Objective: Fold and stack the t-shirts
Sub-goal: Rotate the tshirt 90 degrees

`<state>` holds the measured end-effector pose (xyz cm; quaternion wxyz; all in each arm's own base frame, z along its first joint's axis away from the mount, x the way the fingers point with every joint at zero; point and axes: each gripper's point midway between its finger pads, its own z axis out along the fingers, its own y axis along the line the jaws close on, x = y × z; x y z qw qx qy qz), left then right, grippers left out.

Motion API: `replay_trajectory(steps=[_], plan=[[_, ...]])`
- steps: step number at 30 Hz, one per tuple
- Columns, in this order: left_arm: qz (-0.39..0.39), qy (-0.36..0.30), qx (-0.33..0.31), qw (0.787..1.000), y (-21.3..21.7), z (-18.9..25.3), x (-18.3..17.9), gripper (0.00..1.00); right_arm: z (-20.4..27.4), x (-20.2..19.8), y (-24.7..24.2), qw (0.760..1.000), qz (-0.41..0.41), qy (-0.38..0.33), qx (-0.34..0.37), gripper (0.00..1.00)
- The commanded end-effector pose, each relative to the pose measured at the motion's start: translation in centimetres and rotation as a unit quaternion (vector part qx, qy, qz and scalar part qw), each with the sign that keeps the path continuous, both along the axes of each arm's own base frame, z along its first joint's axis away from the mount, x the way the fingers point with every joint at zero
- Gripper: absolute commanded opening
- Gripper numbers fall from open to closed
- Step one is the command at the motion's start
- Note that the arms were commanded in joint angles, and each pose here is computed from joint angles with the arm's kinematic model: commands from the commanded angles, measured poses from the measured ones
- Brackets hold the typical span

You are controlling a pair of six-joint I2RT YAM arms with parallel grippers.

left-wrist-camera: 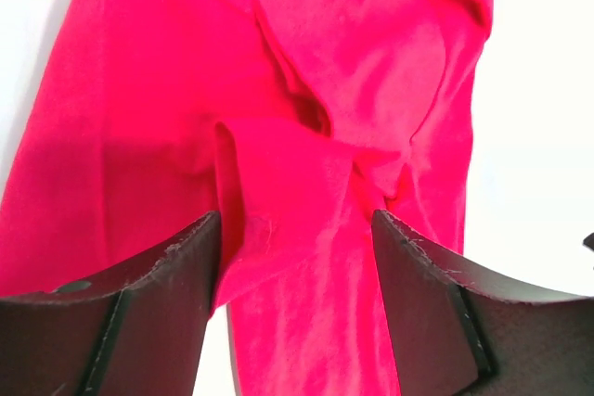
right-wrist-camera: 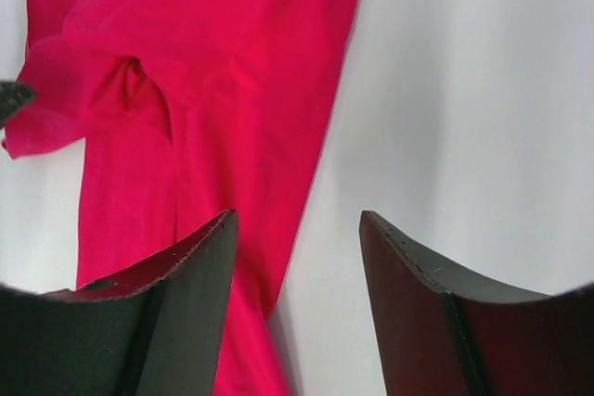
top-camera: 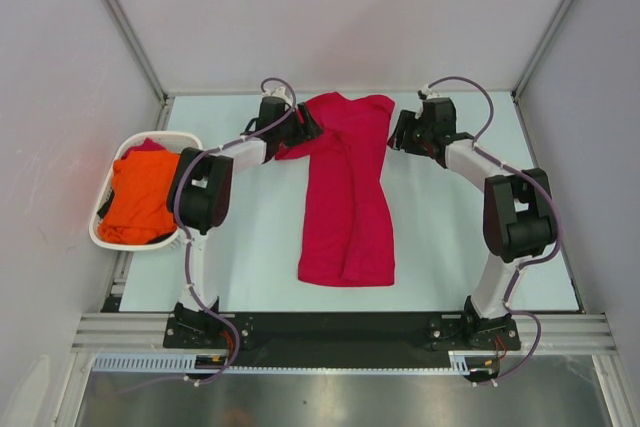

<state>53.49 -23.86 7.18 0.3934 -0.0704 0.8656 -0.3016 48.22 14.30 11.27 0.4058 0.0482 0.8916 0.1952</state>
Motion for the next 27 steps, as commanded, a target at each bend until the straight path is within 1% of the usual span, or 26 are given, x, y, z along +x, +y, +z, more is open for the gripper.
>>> replay_trajectory(steps=[1, 3, 6, 8, 13, 17, 19, 20, 21, 22, 23, 24, 25, 26, 27], plan=[[-0.017, -0.069, -0.013, 0.997, -1.1, 4.1, 1.7, 0.7, 1.4, 0.7, 1.1, 1.0, 0.011, -0.021, 0.009, 0.6], [-0.006, -0.072, -0.008, 0.997, -0.7, 4.2, 2.3, 0.7, 1.5, 0.5, 1.2, 1.0, 0.012, -0.02, 0.009, 0.6], [0.005, -0.091, 0.0, 0.996, -0.4, 5.8, 2.6, 0.7, 1.4, 0.4, 1.3, 1.0, 0.013, -0.019, 0.007, 0.6], [0.008, -0.11, 0.013, 0.994, -0.1, 7.3, 2.2, 0.71, 1.4, 0.5, 1.7, 1.0, 0.019, -0.023, 0.009, 0.59], [0.022, -0.179, 0.077, 0.981, 0.5, 12.2, 0.8, 0.75, 1.5, 0.4, 3.8, 0.998, 0.045, -0.033, 0.006, 0.59], [0.01, -0.183, 0.082, 0.98, -0.1, 13.3, 0.4, 0.73, 0.6, 0.3, 5.6, 0.998, 0.064, -0.023, -0.005, 0.58], [0.0, -0.182, 0.073, 0.981, -0.8, 13.4, 0.7, 0.68, 0.7, 0.1, 6.2, 0.997, 0.069, -0.024, -0.005, 0.58], [-0.006, -0.173, 0.071, 0.982, -1.1, 13.0, 0.8, 0.62, 0.6, 0.1, 6.4, 0.997, 0.07, -0.024, -0.005, 0.57], [-0.008, -0.168, 0.071, 0.983, -1.2, 12.8, 1.2, 0.45, 0.6, 0.1, 6.5, 0.997, 0.072, -0.024, -0.005, 0.57], [-0.009, -0.164, 0.065, 0.984, -1.9, 12.6, 2.0, 0.31, 0.7, 0.1, 6.4, 0.997, 0.072, -0.024, -0.007, 0.57], [-0.009, -0.141, 0.072, 0.987, -1.8, 11.5, 2.2, 0.16, 0.7, 0.0, 6.6, 0.997, 0.073, -0.025, -0.006, 0.57], [-0.01, -0.135, 0.071, 0.988, -2.0, 11.2, 2.5, 0.03, 0.8, -0.1, 6.5, 0.997, 0.074, -0.024, -0.007, 0.57], [-0.012, -0.121, 0.073, 0.99, -2.2, 10.6, 2.7, 0.01, 0.9, -0.1, 6.6, 0.997, 0.076, -0.026, -0.008, 0.57], [-0.007, -0.112, 0.076, 0.991, -2.0, 10.2, 2.6, 0.04, 1.1, -0.2, 6.6, 0.997, 0.078, -0.027, -0.006, 0.57], [0.0, -0.109, 0.078, 0.991, -1.6, 10.0, 2.4, 0.22, 1.4, -0.2, 7.0, 0.996, 0.085, -0.031, -0.001, 0.57]])
